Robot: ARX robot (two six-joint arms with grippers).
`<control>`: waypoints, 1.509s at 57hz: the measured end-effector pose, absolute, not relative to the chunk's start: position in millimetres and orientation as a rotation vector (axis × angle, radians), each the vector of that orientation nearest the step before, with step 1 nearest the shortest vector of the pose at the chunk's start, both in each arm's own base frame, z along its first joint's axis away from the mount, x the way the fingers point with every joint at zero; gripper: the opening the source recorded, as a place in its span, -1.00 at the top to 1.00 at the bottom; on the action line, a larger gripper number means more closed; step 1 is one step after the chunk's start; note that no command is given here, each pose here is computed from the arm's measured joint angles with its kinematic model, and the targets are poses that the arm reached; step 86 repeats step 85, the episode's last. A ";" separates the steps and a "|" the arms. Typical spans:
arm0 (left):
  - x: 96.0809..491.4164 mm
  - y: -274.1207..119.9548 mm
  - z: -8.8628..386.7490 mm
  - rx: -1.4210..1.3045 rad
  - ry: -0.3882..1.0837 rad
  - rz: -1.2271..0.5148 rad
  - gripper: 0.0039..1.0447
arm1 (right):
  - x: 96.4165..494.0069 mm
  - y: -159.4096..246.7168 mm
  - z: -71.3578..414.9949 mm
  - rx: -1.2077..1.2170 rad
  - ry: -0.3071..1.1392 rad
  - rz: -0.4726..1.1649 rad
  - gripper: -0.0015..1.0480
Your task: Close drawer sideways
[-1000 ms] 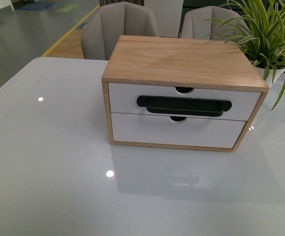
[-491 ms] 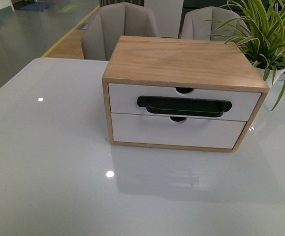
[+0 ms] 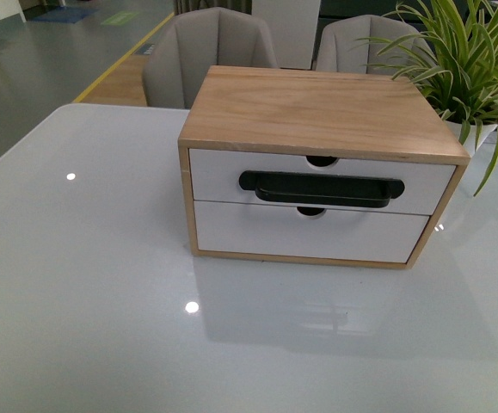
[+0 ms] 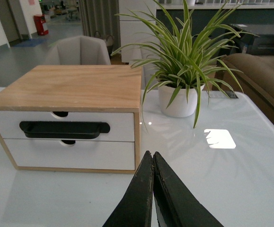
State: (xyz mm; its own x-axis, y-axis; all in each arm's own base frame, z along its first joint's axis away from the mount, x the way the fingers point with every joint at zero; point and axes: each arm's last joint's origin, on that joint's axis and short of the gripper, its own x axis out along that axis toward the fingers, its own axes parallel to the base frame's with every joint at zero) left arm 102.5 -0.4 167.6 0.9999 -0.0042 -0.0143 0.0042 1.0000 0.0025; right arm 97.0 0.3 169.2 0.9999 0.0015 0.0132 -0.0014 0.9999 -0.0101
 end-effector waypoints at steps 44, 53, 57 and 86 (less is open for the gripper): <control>97.1 -0.3 168.7 0.002 -0.011 -0.003 -0.46 | 96.9 0.3 169.3 -0.010 -0.014 0.001 -0.33; 97.1 -0.3 168.7 0.002 -0.011 -0.003 -0.83 | 96.9 0.3 169.3 -0.009 -0.014 0.001 -0.85; 97.1 -0.3 168.7 0.002 -0.011 -0.003 -0.84 | 96.9 0.3 169.3 -0.009 -0.014 0.001 -0.83; 97.1 -0.3 168.7 0.002 -0.011 -0.003 -0.84 | 96.9 0.3 169.3 -0.009 -0.014 0.001 -0.83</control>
